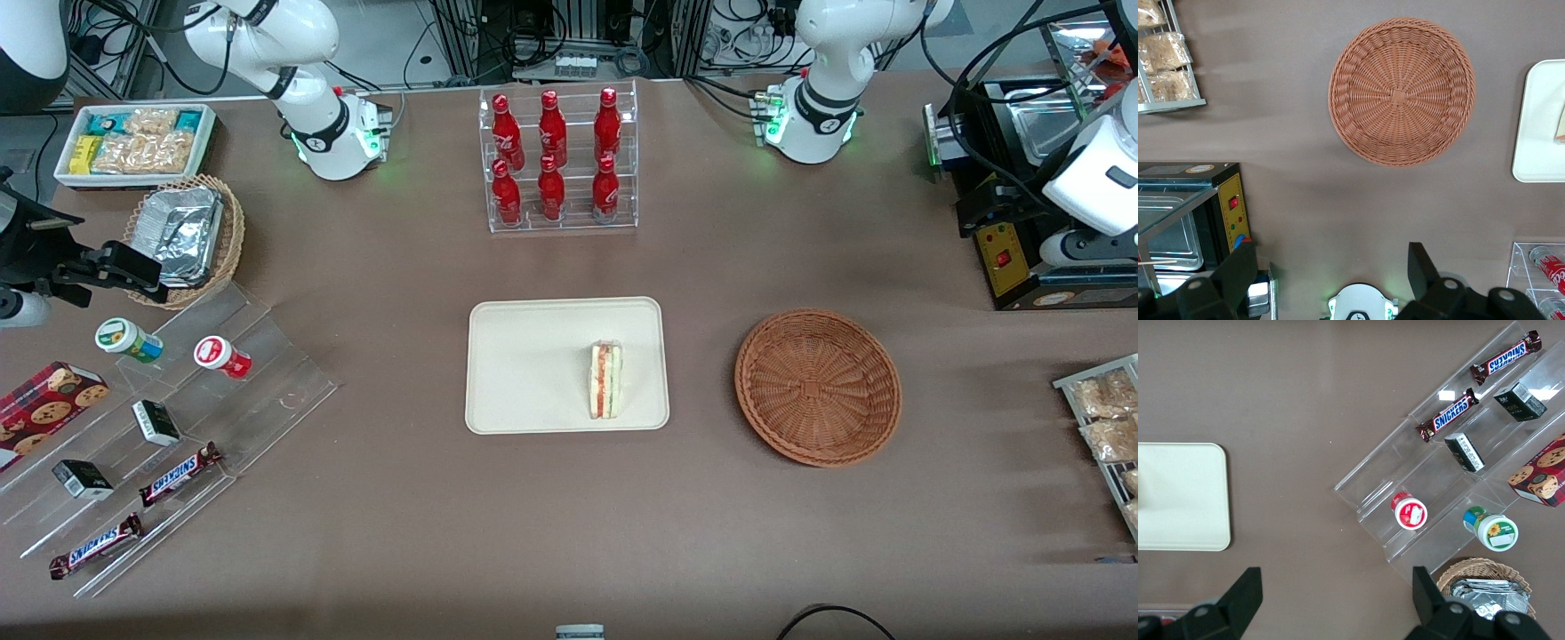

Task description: Place sandwich from basket to tray

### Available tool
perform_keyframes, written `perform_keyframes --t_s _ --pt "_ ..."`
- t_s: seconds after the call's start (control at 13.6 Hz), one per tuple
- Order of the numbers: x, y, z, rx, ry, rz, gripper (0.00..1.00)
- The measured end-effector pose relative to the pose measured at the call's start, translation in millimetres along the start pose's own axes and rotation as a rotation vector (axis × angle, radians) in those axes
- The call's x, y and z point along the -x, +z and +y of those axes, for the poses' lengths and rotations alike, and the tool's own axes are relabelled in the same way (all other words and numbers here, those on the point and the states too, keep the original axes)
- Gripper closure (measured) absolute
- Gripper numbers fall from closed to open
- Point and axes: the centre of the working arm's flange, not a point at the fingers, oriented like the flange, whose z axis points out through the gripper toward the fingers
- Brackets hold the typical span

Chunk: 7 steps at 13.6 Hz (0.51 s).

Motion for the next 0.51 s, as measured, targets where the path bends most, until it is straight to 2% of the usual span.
perform_keyframes --t_s 0.51 --pt "0.6 -0.7 -3.8 0.002 -0.009 0.001 0.00"
